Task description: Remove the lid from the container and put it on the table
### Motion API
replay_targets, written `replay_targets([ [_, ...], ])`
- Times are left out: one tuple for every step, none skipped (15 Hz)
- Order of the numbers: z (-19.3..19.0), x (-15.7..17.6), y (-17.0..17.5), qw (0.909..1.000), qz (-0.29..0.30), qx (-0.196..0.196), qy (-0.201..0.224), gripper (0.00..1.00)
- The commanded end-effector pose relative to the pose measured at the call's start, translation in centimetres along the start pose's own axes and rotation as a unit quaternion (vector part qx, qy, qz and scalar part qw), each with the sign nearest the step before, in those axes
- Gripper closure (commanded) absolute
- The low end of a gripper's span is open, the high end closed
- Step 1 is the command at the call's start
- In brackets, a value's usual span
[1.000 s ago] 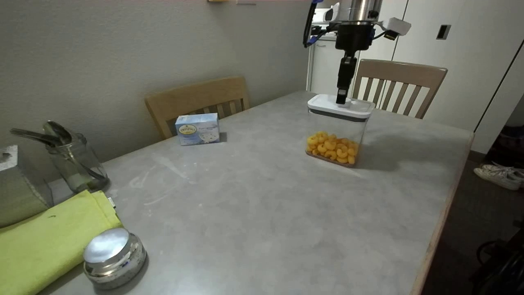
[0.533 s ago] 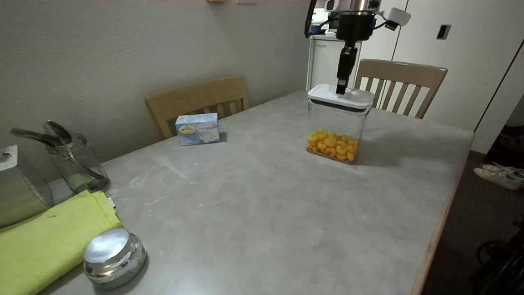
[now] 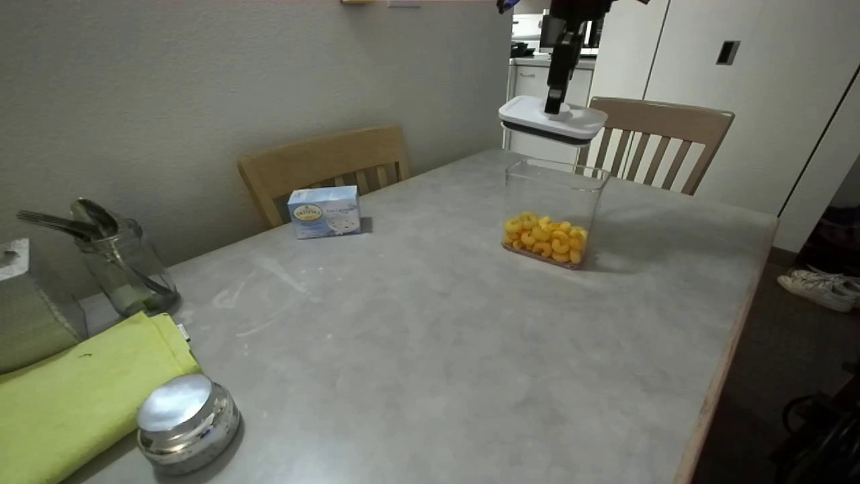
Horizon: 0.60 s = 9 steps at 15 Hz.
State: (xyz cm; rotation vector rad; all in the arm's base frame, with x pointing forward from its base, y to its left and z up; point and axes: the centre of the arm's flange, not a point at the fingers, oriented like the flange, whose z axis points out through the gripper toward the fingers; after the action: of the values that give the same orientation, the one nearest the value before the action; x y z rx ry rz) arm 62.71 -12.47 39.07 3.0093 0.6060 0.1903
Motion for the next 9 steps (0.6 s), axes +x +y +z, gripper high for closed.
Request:
replay_targets([
  [-1.1, 0.8, 0.1, 0.9999, -0.002, 0.004, 0.010, 0.71],
  [-1.1, 1.2, -0.1, 0.9998, -0.002, 0.011, 0.014, 0.71],
  [-1.1, 1.7, -0.3, 0.9998, -0.002, 0.014, 0.016, 0.71],
  [-1.1, 2.1, -0.6, 0.9997, -0.006, 0.014, 0.019, 0.71],
  [-1.2, 2.5, -1.0, 0.9997, -0.012, 0.012, 0.019, 0.71],
  [-1.1, 3.1, -1.4, 0.9996, -0.019, 0.009, 0.019, 0.71],
  [-1.0, 3.6, -1.9, 0.9995, -0.027, 0.004, 0.016, 0.71],
  [-0.9, 4.1, -2.5, 0.9992, -0.037, -0.001, 0.015, 0.71],
  [-0.7, 4.6, -3.1, 0.9988, -0.046, -0.007, 0.013, 0.71],
])
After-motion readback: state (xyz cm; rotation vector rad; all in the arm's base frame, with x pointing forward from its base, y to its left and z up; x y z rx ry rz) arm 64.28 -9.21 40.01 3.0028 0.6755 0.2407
